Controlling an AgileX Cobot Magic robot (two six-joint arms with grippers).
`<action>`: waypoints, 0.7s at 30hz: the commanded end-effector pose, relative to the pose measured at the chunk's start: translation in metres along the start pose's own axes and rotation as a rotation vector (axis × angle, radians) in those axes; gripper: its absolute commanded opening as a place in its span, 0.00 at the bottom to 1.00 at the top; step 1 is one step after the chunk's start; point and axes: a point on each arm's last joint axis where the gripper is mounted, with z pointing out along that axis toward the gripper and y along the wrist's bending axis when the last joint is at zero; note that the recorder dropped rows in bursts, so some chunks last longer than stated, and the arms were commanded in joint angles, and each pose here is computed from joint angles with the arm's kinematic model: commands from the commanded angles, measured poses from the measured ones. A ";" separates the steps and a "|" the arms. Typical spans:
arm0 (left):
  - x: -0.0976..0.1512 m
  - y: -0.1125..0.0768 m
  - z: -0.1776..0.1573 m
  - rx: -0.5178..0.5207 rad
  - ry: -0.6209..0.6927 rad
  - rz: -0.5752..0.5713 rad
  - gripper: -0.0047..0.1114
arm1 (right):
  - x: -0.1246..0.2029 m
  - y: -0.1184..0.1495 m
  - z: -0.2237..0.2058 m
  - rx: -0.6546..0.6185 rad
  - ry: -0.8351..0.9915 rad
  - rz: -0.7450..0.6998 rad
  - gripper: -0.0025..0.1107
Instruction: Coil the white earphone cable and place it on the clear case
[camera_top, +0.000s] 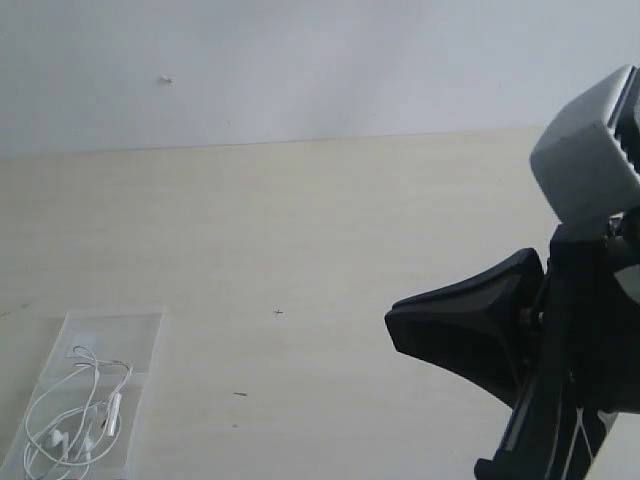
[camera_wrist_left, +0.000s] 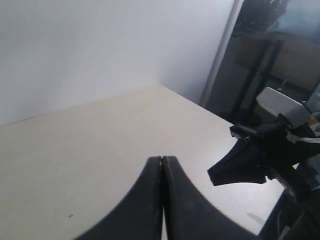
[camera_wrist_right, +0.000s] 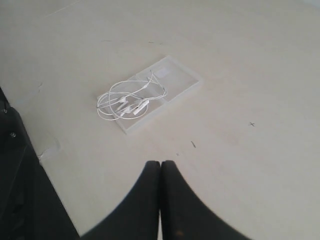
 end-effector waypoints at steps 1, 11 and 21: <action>0.009 -0.005 -0.005 0.048 -0.027 -0.010 0.04 | 0.002 0.000 -0.001 -0.003 0.001 0.015 0.02; 0.016 -0.015 -0.007 0.153 0.005 -0.085 0.04 | 0.002 0.000 -0.001 -0.003 0.001 0.018 0.02; 0.015 -0.015 -0.007 0.155 -0.004 -0.077 0.04 | 0.002 0.000 -0.001 -0.003 0.001 0.018 0.02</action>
